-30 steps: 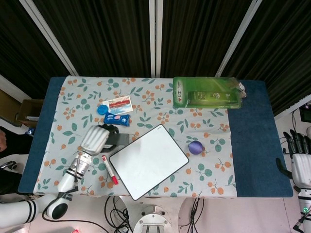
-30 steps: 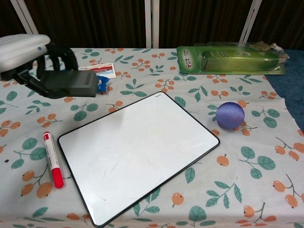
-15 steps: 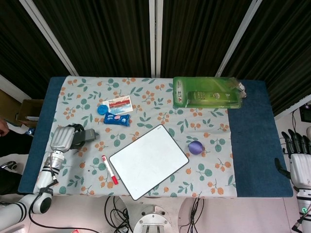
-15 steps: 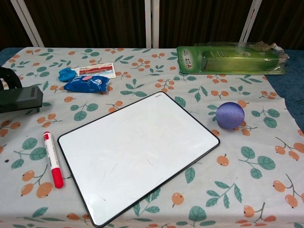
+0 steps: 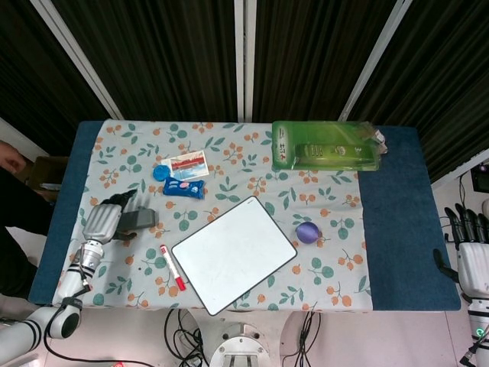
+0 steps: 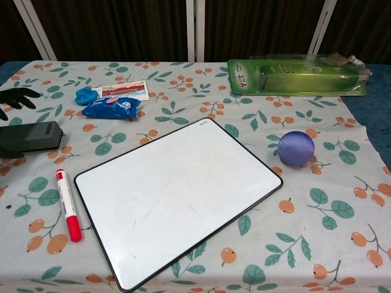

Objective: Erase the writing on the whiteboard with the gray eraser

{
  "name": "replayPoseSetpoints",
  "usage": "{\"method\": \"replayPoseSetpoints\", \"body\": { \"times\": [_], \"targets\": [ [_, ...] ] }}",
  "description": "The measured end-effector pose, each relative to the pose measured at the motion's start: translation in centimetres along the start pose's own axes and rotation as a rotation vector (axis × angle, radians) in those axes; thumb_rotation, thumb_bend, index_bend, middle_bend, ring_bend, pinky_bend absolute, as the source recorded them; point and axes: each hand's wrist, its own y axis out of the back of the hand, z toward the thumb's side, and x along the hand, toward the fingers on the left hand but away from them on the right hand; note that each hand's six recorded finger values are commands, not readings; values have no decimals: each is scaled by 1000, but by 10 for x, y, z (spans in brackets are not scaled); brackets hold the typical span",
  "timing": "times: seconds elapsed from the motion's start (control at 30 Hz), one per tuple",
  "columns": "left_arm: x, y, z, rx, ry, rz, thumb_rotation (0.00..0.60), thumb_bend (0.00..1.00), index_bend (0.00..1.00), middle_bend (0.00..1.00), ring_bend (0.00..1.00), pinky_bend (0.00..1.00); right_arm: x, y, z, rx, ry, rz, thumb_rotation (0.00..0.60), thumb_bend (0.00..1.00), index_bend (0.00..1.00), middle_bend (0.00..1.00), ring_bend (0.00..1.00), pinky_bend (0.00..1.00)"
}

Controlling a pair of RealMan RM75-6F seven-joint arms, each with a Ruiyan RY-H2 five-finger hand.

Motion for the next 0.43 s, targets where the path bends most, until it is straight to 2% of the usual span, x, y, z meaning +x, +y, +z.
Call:
{"method": "replayPoseSetpoints", "body": {
  "times": [0.2,0.33,0.43],
  "targets": [
    [-13,24,6,0,-34,106,595,0,65,101,84,207,1,5,0,-3,9,-7,600,272,0,0,0,0],
    [-37,48,7,29,-43,180,532,0,67,99,77,188,2,6,-2,0,13,-2,600,271,0,0,0,0],
    [-63,68,-3,65,-6,221,494,0,71,97,77,186,1,4,-6,1,6,4,600,271,0,0,0,0]
  ]
}}
